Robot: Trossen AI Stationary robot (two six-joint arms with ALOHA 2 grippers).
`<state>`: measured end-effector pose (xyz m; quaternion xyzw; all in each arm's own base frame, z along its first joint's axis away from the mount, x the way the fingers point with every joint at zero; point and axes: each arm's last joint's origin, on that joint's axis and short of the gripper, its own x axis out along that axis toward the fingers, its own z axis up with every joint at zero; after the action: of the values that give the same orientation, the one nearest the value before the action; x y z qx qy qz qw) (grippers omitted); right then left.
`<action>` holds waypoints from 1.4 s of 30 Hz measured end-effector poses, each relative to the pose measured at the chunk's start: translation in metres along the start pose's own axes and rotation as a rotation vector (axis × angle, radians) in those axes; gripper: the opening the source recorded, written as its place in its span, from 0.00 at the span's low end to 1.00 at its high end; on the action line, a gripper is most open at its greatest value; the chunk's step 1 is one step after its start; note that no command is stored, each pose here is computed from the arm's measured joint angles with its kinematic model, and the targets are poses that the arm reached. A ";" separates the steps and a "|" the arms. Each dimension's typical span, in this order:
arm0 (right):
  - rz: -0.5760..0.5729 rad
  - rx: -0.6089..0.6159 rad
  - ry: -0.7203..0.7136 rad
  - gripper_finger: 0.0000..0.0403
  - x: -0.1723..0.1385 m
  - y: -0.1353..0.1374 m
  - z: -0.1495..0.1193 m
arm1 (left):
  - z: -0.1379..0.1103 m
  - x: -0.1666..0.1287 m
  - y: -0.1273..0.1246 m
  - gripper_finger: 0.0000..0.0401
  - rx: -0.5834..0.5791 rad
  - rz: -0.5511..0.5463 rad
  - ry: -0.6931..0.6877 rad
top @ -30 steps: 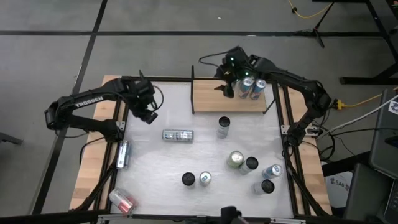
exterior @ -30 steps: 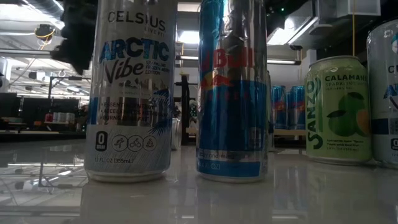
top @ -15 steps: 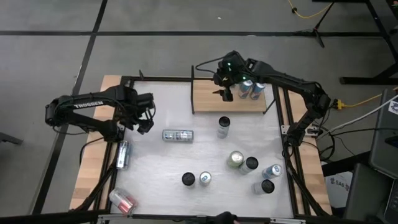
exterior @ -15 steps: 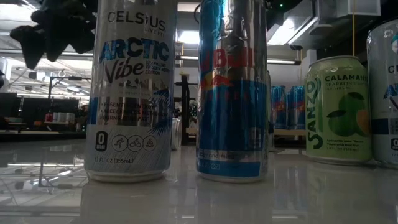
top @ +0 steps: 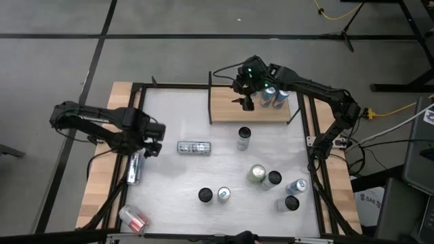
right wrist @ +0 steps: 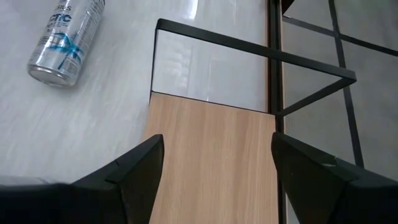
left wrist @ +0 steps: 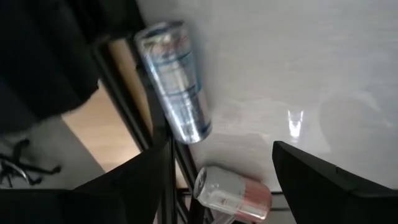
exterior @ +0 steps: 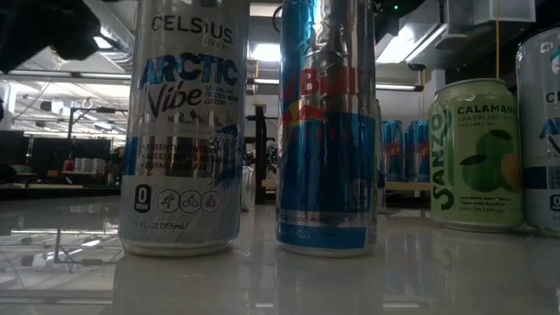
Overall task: Place canned beverage on shelf
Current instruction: Put the blue soda can on the shelf aligned with the other blue soda cans
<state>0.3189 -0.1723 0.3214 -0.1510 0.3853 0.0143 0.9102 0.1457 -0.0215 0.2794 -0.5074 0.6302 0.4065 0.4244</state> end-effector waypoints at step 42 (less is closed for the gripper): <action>0.002 0.003 0.000 0.71 0.000 0.000 0.000 | -0.009 0.152 0.003 0.64 -0.174 -0.080 -0.045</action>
<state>0.3188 -0.1721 0.3213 -0.1493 0.3855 0.0148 0.9104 0.1222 -0.0746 0.1385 -0.5578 0.5622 0.4537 0.4086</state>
